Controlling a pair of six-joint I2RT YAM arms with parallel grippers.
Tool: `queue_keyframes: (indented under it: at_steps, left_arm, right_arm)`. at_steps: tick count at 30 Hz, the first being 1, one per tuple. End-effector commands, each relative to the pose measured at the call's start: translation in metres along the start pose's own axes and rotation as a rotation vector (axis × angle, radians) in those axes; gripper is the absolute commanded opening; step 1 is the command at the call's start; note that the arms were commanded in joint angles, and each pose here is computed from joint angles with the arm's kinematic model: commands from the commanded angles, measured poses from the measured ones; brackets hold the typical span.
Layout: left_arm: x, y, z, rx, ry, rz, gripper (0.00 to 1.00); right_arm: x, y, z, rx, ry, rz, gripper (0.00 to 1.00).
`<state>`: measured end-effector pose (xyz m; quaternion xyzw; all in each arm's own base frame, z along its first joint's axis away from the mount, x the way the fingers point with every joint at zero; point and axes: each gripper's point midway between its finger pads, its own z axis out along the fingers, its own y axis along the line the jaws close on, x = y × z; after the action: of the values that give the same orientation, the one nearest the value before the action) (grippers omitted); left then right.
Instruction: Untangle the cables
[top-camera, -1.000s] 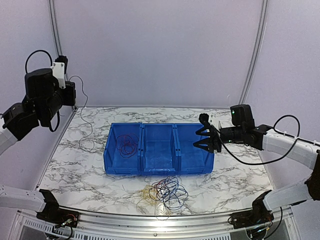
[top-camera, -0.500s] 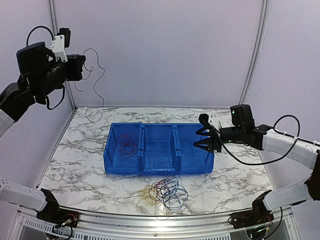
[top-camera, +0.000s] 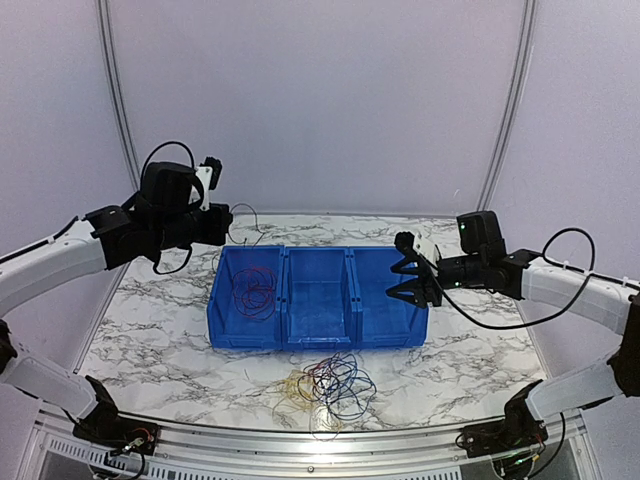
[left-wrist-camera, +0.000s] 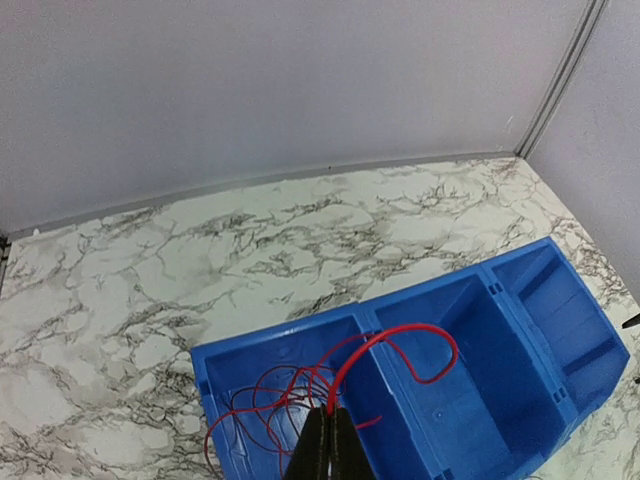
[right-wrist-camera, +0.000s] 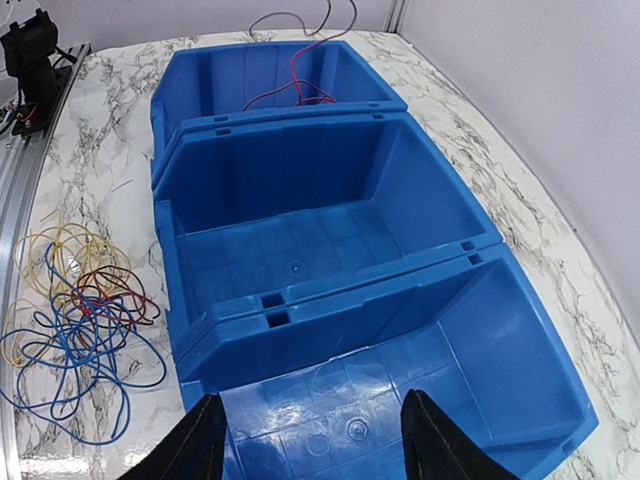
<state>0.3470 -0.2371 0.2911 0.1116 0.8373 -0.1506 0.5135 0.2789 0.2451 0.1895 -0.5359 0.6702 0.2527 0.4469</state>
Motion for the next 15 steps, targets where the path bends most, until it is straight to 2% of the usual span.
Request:
queue_keyframes:
  at_steps: [1, 8, 15]
  left_arm:
    - [0.021, 0.000, 0.018, 0.000, 0.031, -0.084, 0.00]
    - [0.067, -0.016, 0.054, 0.055, 0.182, -0.150, 0.00]
    - [0.088, -0.034, 0.076, 0.128, 0.244, -0.183, 0.00]
  right_arm:
    - [0.000, -0.005, 0.000, 0.006, 0.006, -0.002, 0.60]
    - [0.003, -0.005, 0.002, -0.001, 0.014, 0.000, 0.60]
    - [0.003, -0.005, 0.001, 0.005, 0.018, -0.006, 0.60]
